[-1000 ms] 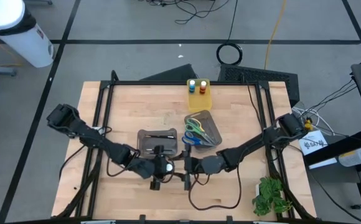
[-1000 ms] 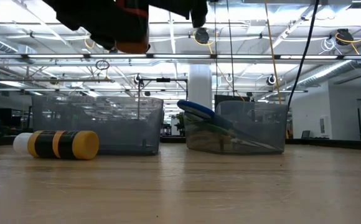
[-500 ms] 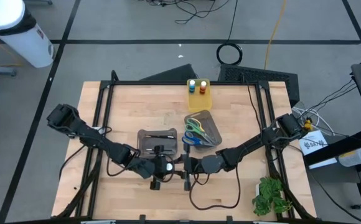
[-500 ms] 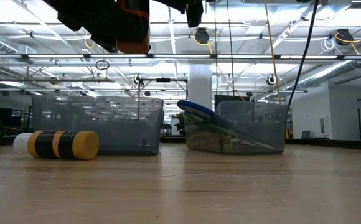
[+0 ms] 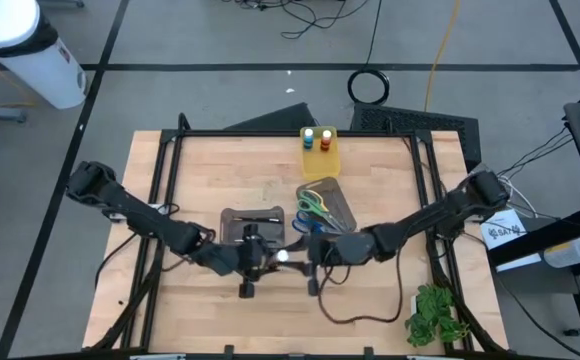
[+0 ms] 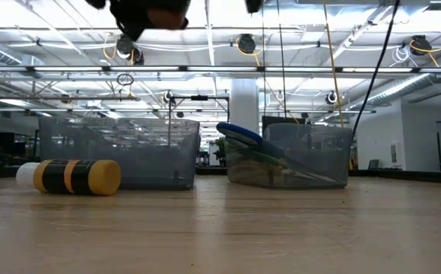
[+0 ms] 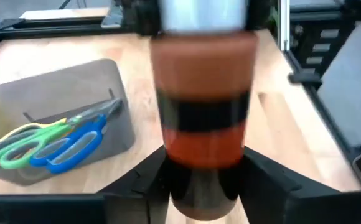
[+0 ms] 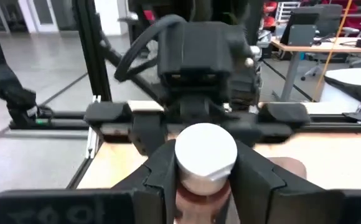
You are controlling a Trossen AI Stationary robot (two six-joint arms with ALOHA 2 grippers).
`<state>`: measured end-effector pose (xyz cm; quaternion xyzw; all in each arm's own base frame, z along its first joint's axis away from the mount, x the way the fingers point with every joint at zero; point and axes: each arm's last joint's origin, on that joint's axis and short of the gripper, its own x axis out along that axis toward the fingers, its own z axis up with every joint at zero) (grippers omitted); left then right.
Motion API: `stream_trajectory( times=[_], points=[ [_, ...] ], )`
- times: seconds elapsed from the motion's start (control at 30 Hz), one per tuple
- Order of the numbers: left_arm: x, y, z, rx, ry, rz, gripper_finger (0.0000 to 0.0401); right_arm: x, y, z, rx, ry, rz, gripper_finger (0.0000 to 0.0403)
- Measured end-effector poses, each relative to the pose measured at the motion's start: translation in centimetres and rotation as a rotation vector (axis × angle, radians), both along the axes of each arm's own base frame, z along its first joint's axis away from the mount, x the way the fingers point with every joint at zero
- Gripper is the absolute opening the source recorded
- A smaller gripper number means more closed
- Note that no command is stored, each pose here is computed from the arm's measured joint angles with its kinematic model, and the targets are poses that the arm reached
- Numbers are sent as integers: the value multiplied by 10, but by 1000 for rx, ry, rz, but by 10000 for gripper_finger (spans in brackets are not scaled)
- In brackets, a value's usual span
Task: Pick & Place Paint Supplies
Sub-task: Put the brown paint bottle into the yellow bin
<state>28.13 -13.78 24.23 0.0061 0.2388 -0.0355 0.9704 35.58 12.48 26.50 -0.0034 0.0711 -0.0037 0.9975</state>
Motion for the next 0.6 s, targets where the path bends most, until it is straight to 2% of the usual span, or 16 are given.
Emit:
stream_trajectory(
  times=[0.23, 0.43, 0.57, 0.6],
  points=[
    [-16, 13, 25, -1, -66, 124, 202, -32, -47, 2, 72, -11, -87, 103],
    [-17, 24, 18, 85, -36, 317, 207, -55, -90, 7, 92, -44, -152, 103],
    [-19, 29, 9, 92, 37, 357, 207, -62, -112, 17, 90, -112, -265, 103],
    [-18, 32, 10, 89, 28, 381, 207, -63, -112, 17, 88, -111, -250, 103]
  ],
)
